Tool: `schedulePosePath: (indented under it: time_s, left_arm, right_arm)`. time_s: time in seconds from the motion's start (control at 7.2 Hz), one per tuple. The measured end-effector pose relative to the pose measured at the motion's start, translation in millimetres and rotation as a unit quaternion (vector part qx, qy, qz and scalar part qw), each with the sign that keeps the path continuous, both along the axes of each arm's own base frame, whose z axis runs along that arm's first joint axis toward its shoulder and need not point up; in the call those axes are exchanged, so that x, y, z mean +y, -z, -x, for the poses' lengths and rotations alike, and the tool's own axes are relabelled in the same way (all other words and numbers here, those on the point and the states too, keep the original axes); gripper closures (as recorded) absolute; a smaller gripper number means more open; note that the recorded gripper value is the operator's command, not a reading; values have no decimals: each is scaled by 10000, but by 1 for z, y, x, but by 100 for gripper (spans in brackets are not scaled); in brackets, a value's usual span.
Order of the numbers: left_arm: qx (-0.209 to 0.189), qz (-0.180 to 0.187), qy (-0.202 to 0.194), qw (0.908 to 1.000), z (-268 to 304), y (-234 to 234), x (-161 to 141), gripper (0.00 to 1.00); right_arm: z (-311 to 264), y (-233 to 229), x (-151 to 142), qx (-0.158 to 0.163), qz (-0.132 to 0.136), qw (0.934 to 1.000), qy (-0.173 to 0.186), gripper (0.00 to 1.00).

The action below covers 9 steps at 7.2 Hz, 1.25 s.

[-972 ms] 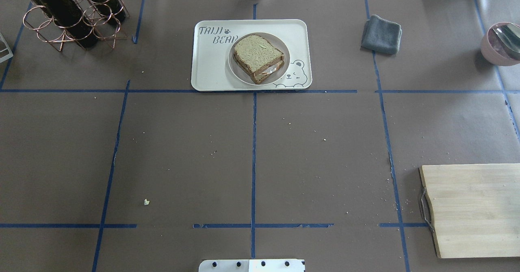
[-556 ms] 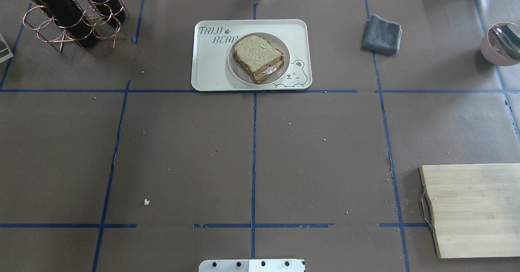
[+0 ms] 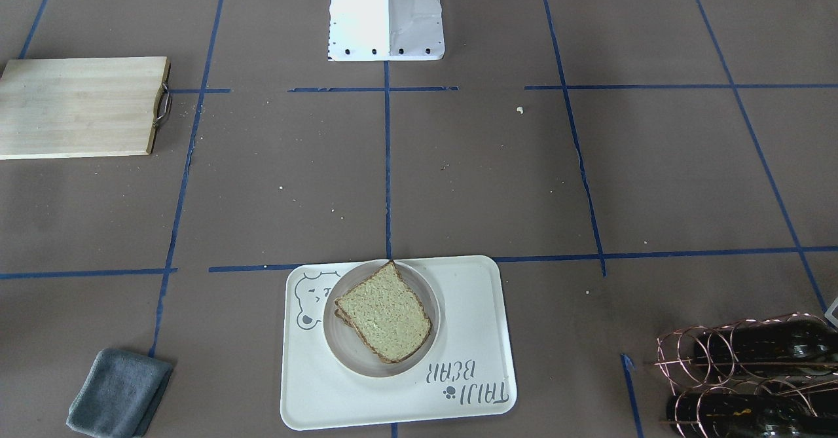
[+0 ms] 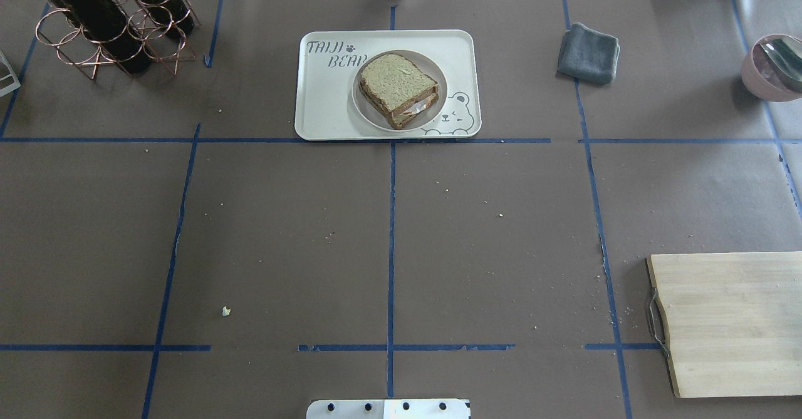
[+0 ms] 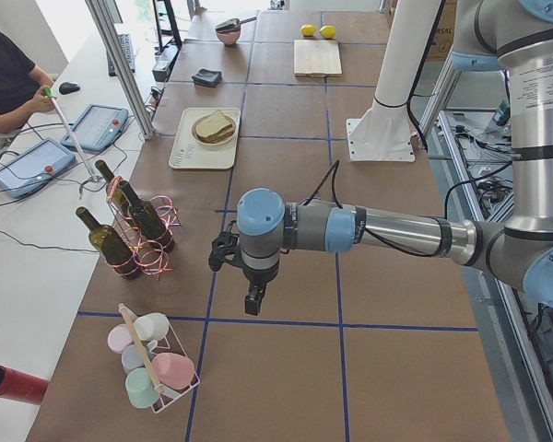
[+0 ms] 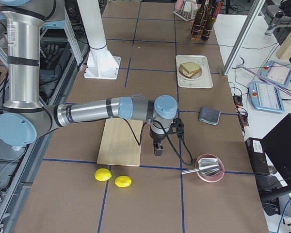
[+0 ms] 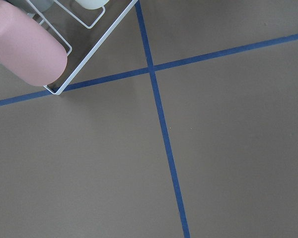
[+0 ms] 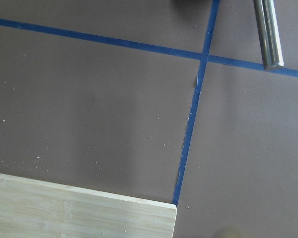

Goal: Make sandwich and place on tray

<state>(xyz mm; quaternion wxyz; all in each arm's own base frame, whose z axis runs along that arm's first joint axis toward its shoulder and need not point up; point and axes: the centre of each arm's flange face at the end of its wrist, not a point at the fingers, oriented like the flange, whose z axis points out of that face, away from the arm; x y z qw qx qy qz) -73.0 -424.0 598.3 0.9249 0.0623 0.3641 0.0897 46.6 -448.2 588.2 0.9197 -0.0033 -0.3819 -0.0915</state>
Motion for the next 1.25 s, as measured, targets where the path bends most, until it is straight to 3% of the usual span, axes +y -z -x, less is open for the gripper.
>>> schedulePosePath:
  time_s: [0.56,0.97,1.25]
  left_arm:
    - [-28,113,-144,9998,-11,-11,-22,0]
    - [-14,598,-107,9982,-7,-22,-5,0]
    - [-2,595,-90,9982,-6,-17,8,0]
  right_arm:
    - [8,-2,0,23,23,10000,94,0]
    - [22,-17,-6,38,39,9999,160,0]
    - [24,-21,-7,40,30,10000,61,0]
